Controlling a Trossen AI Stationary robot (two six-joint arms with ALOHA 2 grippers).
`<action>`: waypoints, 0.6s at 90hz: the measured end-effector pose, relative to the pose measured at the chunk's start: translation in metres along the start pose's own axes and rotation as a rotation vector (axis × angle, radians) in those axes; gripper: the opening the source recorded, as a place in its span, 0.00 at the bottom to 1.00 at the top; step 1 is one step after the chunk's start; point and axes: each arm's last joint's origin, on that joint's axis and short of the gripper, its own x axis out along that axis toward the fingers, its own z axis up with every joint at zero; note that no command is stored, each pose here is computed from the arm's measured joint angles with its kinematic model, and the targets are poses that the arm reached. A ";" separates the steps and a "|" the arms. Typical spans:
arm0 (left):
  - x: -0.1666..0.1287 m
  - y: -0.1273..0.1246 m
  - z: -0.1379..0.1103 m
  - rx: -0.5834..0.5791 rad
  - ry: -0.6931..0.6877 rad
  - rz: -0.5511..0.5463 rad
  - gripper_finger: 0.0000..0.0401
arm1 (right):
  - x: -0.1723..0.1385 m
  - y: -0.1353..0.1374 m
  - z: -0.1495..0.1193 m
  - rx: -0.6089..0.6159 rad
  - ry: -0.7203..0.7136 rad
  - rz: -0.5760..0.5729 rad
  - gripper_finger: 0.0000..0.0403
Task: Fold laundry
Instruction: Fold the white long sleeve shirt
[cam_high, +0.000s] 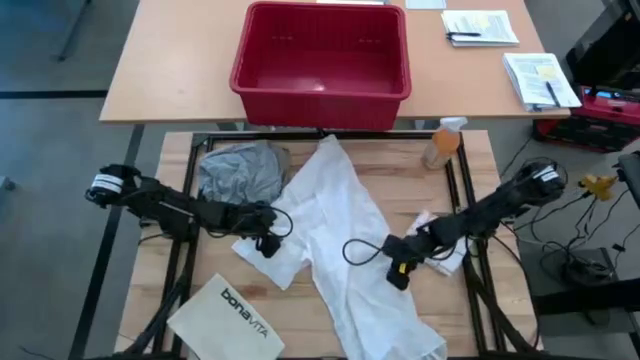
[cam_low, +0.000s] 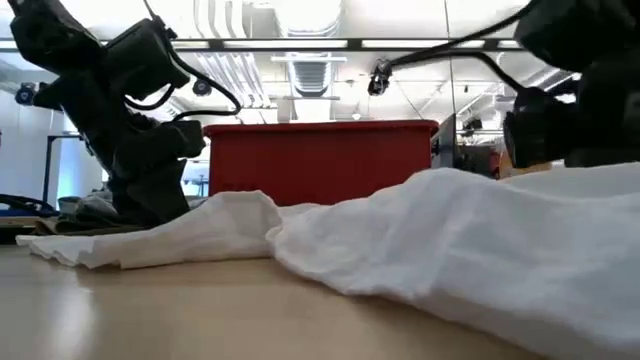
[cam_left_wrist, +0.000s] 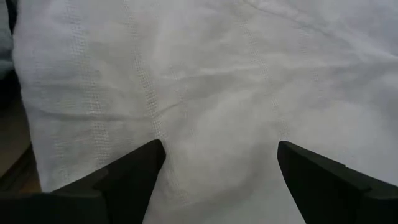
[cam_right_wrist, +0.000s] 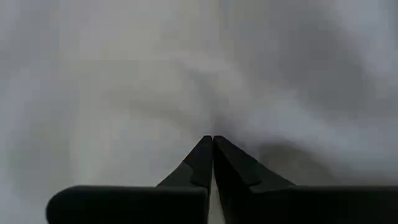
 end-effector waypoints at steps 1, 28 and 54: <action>0.000 0.000 0.000 0.001 0.000 0.000 0.78 | 0.000 0.000 -0.001 -0.001 0.004 -0.003 0.00; 0.000 0.000 0.000 0.008 -0.001 0.000 0.78 | -0.015 0.009 -0.040 -0.015 0.094 0.017 0.00; 0.000 0.001 0.000 0.012 -0.009 0.009 0.78 | -0.028 0.006 -0.090 0.047 0.158 -0.104 0.00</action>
